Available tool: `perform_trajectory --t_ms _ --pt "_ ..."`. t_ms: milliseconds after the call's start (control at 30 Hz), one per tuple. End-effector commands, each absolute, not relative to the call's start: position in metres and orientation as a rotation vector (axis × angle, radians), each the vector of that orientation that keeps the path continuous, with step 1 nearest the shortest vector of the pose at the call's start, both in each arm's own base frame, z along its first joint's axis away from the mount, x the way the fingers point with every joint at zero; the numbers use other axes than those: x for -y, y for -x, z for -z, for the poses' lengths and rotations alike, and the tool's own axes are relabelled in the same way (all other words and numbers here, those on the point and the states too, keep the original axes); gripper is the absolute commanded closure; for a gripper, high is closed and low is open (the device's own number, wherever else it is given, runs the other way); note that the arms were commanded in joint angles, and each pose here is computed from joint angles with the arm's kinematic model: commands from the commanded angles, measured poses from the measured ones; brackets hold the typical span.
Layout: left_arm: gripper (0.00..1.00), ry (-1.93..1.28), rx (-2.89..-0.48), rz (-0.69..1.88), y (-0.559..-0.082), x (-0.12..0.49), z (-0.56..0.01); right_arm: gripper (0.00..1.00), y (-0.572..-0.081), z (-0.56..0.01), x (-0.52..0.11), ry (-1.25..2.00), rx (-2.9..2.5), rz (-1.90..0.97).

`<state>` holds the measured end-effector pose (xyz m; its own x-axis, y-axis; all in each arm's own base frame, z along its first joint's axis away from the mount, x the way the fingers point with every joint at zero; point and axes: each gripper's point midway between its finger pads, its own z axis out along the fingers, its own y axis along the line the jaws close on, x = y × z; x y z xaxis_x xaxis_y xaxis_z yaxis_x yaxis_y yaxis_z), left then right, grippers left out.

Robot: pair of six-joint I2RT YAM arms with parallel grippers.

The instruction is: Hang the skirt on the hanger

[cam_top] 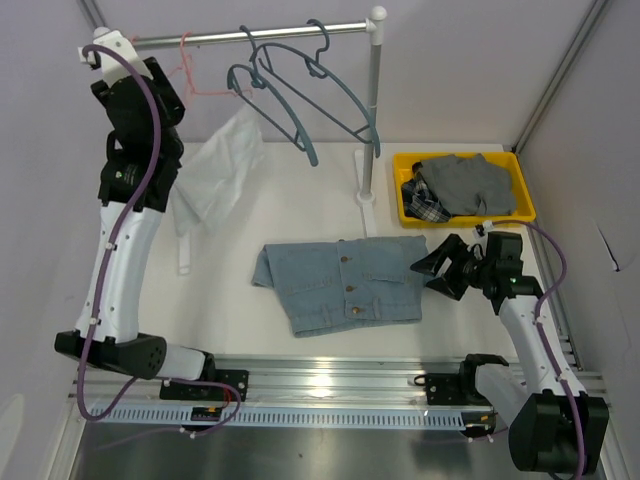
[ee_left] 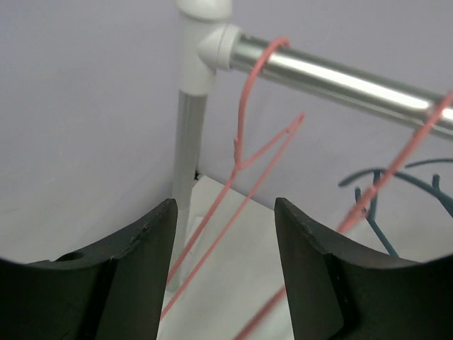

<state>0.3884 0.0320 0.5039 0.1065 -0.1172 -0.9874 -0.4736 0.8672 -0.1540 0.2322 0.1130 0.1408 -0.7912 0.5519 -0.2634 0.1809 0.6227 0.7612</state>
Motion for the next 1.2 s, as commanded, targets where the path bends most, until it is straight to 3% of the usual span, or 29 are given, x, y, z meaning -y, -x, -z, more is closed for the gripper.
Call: perform_trajectory --t_ms 0,200,633,1167 --pt "0.37 0.473 -1.476 -0.241 -0.396 -0.046 -0.516 0.22 -0.238 -0.149 -0.118 -0.488 -2.334 -1.073" --pt "0.38 0.457 -1.614 -0.110 -0.425 -0.066 -0.474 0.22 -0.235 -0.146 -0.119 -0.472 -2.339 -1.081" --pt "0.42 0.359 -1.674 0.069 -0.447 -0.050 -0.455 0.23 -0.235 -0.136 -0.121 -0.481 -2.346 -1.104" --pt "0.45 0.384 -1.628 0.107 -0.426 -0.046 -0.457 0.23 -0.234 -0.132 -0.122 -0.468 -2.351 -1.111"
